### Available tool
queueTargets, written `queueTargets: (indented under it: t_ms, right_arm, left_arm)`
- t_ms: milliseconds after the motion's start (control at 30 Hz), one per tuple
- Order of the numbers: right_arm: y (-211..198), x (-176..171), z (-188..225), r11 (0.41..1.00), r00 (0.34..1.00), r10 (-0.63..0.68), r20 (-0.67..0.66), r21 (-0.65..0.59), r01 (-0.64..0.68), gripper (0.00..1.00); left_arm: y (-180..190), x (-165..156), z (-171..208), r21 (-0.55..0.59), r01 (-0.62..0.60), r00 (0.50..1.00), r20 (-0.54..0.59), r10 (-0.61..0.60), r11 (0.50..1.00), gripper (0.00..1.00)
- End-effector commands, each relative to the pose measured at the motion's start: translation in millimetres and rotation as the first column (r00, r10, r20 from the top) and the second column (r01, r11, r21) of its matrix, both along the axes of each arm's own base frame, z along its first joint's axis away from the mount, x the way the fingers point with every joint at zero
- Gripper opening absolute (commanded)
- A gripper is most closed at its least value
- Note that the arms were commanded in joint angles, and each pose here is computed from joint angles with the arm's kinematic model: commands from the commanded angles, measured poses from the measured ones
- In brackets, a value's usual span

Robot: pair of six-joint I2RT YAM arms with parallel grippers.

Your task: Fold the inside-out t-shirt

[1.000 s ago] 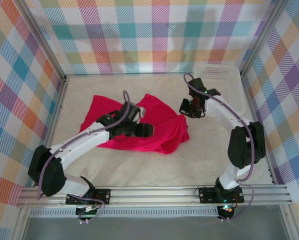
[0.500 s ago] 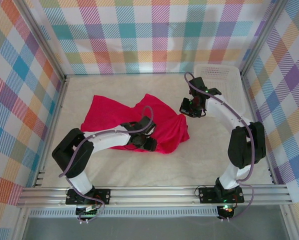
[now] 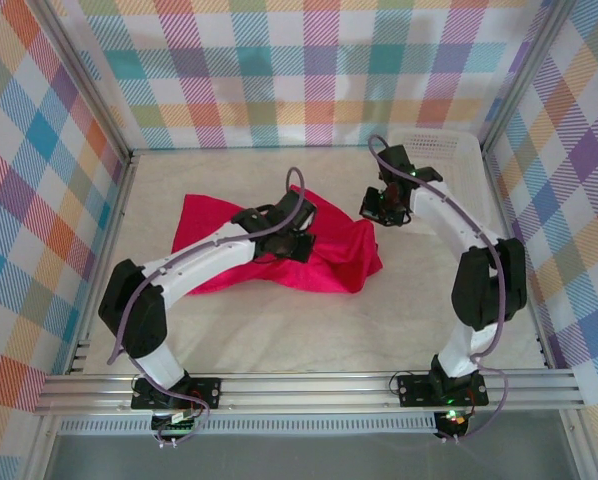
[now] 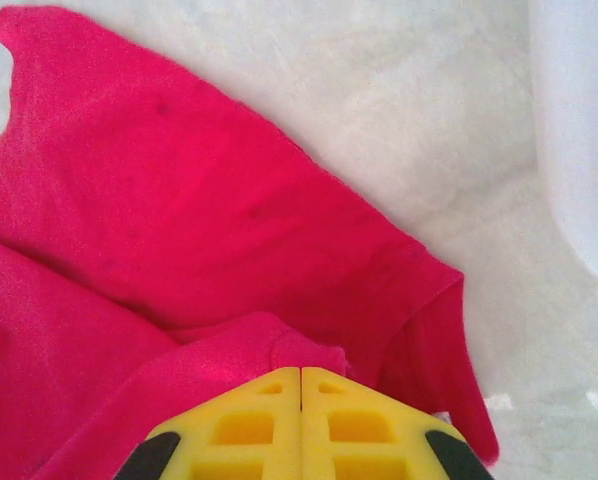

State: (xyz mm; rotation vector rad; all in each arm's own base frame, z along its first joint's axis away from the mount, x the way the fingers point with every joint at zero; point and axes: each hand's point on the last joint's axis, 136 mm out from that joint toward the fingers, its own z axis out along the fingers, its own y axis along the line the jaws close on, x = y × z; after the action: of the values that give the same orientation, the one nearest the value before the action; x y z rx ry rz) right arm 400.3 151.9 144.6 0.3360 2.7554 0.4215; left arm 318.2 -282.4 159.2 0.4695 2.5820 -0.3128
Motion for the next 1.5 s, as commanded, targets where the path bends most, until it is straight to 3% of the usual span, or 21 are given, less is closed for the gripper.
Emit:
queueTargets:
  t_ms: [0,133,200,267,367,533,667,767,933,1000,1100,1200,1300,1367,1467]
  right_arm:
    - [-6,3,-13,0.999,0.999,0.013,-0.046,-0.048,-0.015,0.0]
    - [3,-8,-10,0.999,0.997,0.042,-0.068,0.01,-0.042,0.03]
    - [9,-23,-3,0.997,0.996,0.073,-0.057,0.039,-0.071,0.19]
    - [14,-41,4,0.994,0.994,0.099,-0.045,0.044,-0.097,0.23]
    - [31,-73,6,0.987,0.989,0.145,-0.037,0.068,-0.143,0.23]
    - [85,-116,-15,0.957,0.968,0.246,-0.051,0.172,-0.235,0.13]
    - [111,-112,-39,0.951,0.959,0.271,-0.088,0.179,-0.252,0.18]
    - [125,-98,-55,0.951,0.958,0.271,-0.092,0.181,-0.252,0.28]
    - [143,-79,-80,0.954,0.961,0.253,-0.108,0.196,-0.229,0.32]
    - [145,-71,-85,0.959,0.964,0.242,-0.106,0.178,-0.221,0.28]
    - [142,-66,-66,0.959,0.963,0.258,-0.08,0.144,-0.245,0.0]
    - [131,-61,-16,0.955,0.959,0.282,0.022,0.086,-0.283,0.0]
    - [127,-63,43,0.941,0.938,0.316,0.142,0.082,-0.329,0.0]
    - [129,-75,66,0.919,0.919,0.341,0.197,0.137,-0.371,0.0]
    - [141,-113,67,0.851,0.88,0.413,0.234,0.244,-0.464,0.0]
  left_arm:
    - [23,9,-14,0.035,-0.036,0.998,-0.059,0.038,0.999,0.0]
    - [13,12,-36,-0.032,-0.056,0.99,-0.129,0.051,0.998,0.0]
    - [6,8,-48,-0.058,-0.057,0.984,-0.173,0.046,0.997,0.0]
    - [5,6,-56,-0.068,-0.066,0.98,-0.193,0.052,0.995,0.0]
    - [5,4,-62,-0.089,-0.086,0.975,-0.211,0.065,0.992,0.0]
    - [9,6,-60,-0.124,-0.11,0.97,-0.228,0.08,0.986,0.0]
    - [13,4,-56,-0.141,-0.116,0.969,-0.234,0.081,0.983,0.0]
    - [17,3,-54,-0.152,-0.124,0.969,-0.232,0.086,0.981,0.0]
    - [20,0,-54,-0.173,-0.135,0.966,-0.243,0.091,0.976,0.0]
    - [23,0,-53,-0.176,-0.142,0.965,-0.244,0.097,0.974,0.0]
    - [30,7,-49,-0.179,-0.171,0.962,-0.243,0.125,0.969,0.0]
    - [41,31,-41,-0.192,-0.258,0.947,-0.244,0.209,0.947,0.0]
    - [52,63,-39,-0.201,-0.39,0.9,-0.289,0.326,0.899,0.0]
    - [57,78,-47,-0.175,-0.465,0.855,-0.343,0.389,0.868,0.0]
    - [42,86,-59,-0.2,-0.489,0.828,-0.413,0.38,0.849,0.0]
